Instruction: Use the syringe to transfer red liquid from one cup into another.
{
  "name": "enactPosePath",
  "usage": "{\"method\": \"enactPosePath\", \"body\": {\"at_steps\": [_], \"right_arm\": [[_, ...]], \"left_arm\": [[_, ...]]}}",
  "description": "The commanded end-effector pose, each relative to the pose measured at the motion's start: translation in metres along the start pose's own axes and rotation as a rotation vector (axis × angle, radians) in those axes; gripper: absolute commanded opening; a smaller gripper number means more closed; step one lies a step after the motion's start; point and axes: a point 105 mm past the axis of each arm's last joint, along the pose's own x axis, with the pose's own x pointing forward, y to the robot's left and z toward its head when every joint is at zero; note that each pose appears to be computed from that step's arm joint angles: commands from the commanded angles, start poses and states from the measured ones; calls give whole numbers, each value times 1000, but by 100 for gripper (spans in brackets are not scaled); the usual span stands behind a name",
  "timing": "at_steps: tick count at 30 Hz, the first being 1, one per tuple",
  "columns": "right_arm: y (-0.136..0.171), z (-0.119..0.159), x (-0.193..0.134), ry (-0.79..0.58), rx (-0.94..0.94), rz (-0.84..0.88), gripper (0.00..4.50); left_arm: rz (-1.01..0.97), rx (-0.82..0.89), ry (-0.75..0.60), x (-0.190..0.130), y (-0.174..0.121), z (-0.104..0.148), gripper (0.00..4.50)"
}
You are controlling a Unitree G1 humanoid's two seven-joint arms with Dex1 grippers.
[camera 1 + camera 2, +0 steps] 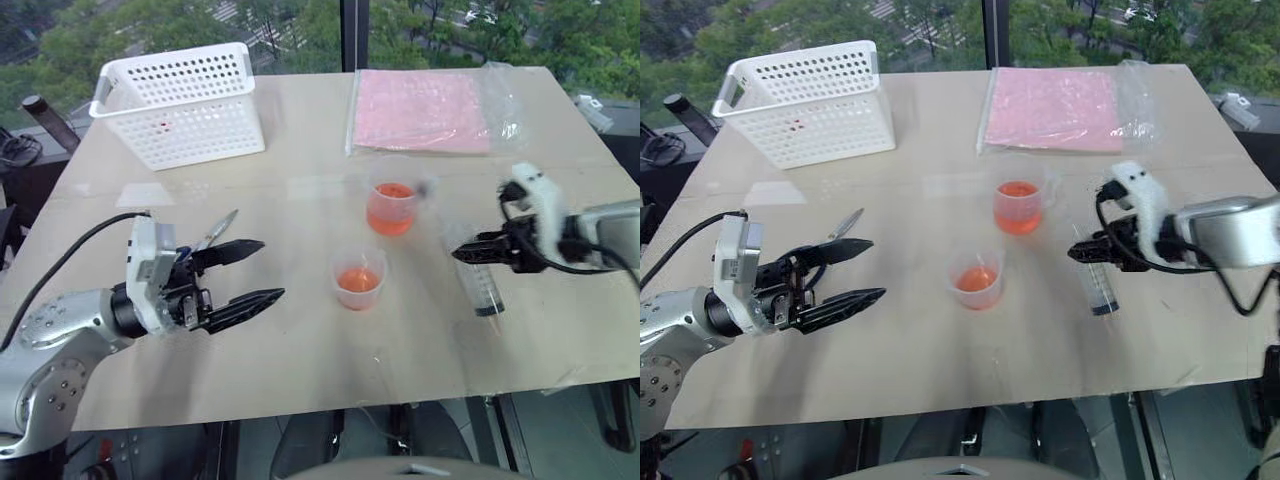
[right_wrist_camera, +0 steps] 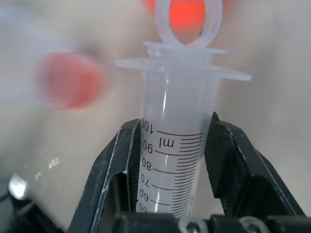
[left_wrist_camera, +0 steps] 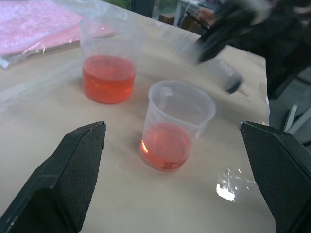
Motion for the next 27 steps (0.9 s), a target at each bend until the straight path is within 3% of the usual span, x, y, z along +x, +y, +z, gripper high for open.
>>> {"method": "enactPosePath", "body": {"at_steps": [1, 2, 4, 9, 20, 27], "right_arm": [[32, 59, -26, -431, -53, 142, 149], [36, 80, -28, -580, -41, 155, 149], [36, 107, -24, -747, -33, 113, 149], [29, 148, 8, -911, -302, -132, 148], [-1, 120, 56, -904, -323, -194, 147], [-6, 91, 99, -852, -319, -153, 146]], "left_arm": [[-13, 17, -24, 5, 4, 6, 450], [-7, 13, -32, 7, 8, 8, 450], [-7, 6, -54, 12, 13, 13, 450], [-2, 28, -131, 25, 28, 40, 450], [187, 105, -298, 45, 54, 97, 450], [346, 122, -222, 67, 82, 128, 450]]}}
